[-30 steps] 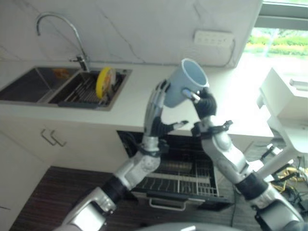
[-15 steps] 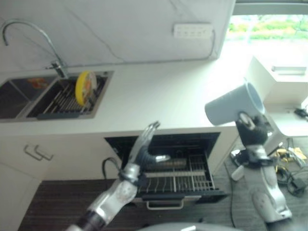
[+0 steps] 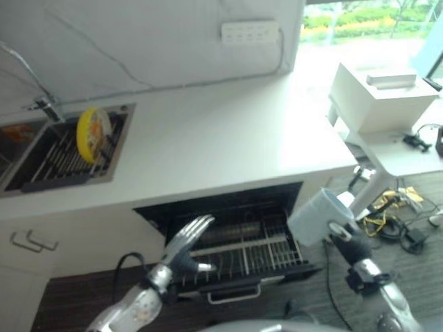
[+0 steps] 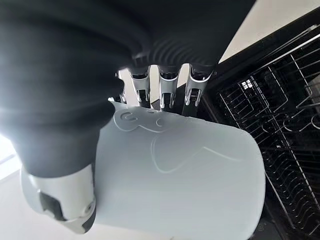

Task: Place the dishes in the dishwasher.

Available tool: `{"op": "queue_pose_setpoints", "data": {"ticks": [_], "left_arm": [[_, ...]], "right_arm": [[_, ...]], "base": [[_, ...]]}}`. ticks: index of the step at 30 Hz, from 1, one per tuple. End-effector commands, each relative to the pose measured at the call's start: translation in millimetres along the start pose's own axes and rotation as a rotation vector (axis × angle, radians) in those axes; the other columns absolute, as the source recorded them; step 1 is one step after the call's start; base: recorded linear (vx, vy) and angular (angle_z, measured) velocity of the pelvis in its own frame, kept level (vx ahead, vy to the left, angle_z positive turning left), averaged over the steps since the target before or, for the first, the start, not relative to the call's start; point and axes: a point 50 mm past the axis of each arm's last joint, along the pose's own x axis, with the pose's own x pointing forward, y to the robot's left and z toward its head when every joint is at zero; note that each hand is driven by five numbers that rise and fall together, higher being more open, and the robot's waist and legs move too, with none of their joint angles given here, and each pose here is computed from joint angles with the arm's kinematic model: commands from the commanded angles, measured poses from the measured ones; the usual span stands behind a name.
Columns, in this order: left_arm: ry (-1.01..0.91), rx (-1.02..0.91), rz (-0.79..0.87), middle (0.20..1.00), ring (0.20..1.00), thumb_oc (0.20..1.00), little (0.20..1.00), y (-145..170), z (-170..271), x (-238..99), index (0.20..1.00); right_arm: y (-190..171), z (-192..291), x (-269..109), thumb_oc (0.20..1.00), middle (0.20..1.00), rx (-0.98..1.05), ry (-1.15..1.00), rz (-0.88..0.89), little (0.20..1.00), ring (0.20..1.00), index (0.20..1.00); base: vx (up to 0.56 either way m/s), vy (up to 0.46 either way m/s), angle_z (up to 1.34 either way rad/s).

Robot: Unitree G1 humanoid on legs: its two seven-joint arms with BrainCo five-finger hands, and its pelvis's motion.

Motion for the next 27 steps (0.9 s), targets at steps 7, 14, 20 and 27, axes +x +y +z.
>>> {"op": "queue_pose_setpoints", "data": {"ticks": [7,14,20,27], "left_arm": [[-0.152,0.138,-0.072,1.000,1.000,1.000,1.000,18.5,10.5,34.9,1.000],[-0.099,0.107,-0.233,1.000,1.000,1.000,1.000,-0.7,6.6,20.1,1.000],[-0.087,0.160,-0.355,1.000,1.000,1.000,1.000,-8.3,8.7,26.8,1.000],[-0.059,0.183,-0.433,1.000,1.000,1.000,1.000,-0.8,8.2,27.7,1.000]], "right_arm": [[8.7,54.3,59.6,0.200,0.200,-0.221,-0.246,0.044,0.200,0.200,0.200],[5.1,42.4,63.9,0.200,0.200,-0.288,-0.138,0.077,0.200,0.200,0.200],[0.3,49.4,81.1,0.200,0.200,-0.353,-0.100,0.053,0.200,0.200,0.200],[-12.4,51.6,90.7,0.200,0.200,-0.437,-0.030,-0.007,0.200,0.200,0.200]], "base": [[-0.05,0.055,0.06],[0.02,-0.002,0.15],[-0.02,0.018,0.15],[0.00,0.025,0.15]]}}
